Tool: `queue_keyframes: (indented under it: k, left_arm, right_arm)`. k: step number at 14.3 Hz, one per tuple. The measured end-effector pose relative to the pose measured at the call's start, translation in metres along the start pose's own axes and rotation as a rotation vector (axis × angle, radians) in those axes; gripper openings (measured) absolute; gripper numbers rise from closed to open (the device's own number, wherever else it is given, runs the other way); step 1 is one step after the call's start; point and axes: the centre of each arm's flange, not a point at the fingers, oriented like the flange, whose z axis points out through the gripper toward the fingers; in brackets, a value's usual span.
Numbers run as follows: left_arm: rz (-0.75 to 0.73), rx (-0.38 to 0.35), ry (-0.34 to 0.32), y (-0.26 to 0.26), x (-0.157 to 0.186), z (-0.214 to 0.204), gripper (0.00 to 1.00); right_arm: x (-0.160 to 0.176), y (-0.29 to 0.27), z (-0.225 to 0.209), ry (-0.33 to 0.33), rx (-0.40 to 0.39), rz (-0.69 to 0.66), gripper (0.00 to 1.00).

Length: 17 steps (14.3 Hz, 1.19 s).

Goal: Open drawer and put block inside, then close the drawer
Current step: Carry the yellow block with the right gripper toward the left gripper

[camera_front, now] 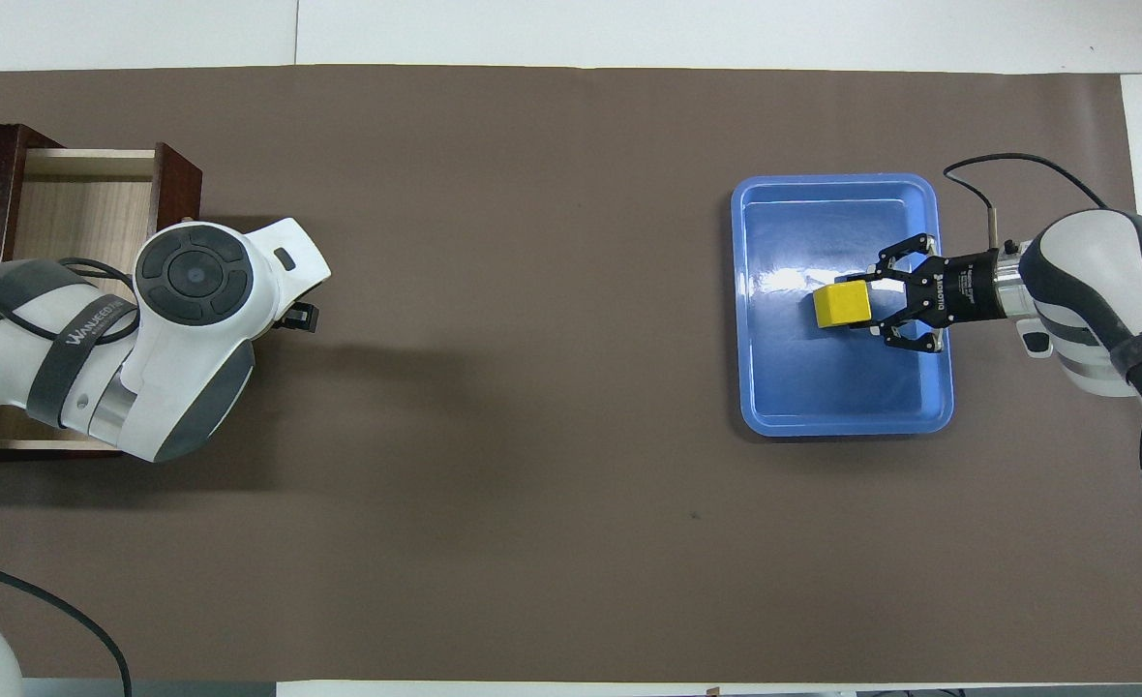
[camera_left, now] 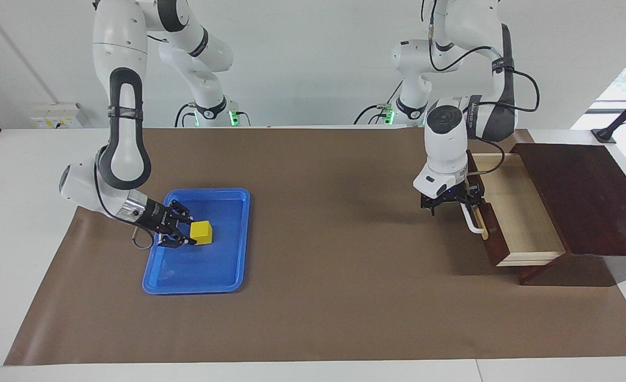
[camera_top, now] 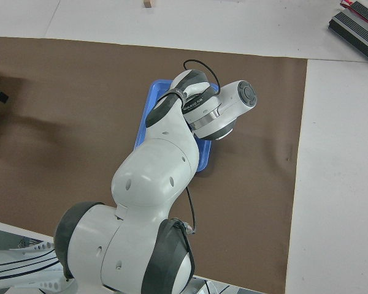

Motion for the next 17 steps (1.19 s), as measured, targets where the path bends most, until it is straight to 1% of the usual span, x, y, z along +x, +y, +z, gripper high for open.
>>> queue_keyframes:
  k: [2,4,5,8,9,11,14,16,17]
  left_arm:
    - [-0.016,0.002,-0.008,-0.003,0.005,-0.01,1.0]
    - [-0.04,0.017,-0.019,-0.014,0.013,-0.032,1.0]
    - [-0.06,0.011,-0.024,-0.019,0.018,-0.044,1.0]
    - [-0.136,-0.048,-0.049,-0.028,0.026,-0.077,1.0]
    - [-0.198,-0.069,-0.066,-0.032,0.028,-0.093,1.0]
    - [-0.375,-0.132,-0.087,-0.043,0.033,-0.13,1.0]
    - [-0.609,-0.235,-0.118,-0.053,0.034,-0.166,1.0]
    - [-0.849,-0.318,-0.176,-0.051,0.034,-0.175,1.0]
    - [-0.987,-0.346,-0.2,-0.049,0.036,-0.177,1.0]
  right_arm:
    - [-0.016,-0.015,-0.014,-0.009,0.015,-0.037,0.56]
    - [-0.037,-0.03,-0.025,-0.014,0.029,-0.054,0.56]
    - [-0.05,-0.036,-0.027,-0.015,0.032,-0.06,0.56]
    - [-0.101,-0.05,-0.01,-0.019,0.013,-0.048,0.56]
    - [-0.123,-0.054,0.001,-0.02,0.001,-0.028,0.56]
    - [-0.17,-0.058,0.026,-0.015,-0.012,0.014,0.56]
    - [-0.229,-0.055,0.067,0.007,-0.001,0.039,0.56]
    - [-0.266,-0.048,0.093,0.018,0.01,0.046,0.56]
    - [-0.286,-0.044,0.107,0.022,0.017,0.062,0.56]
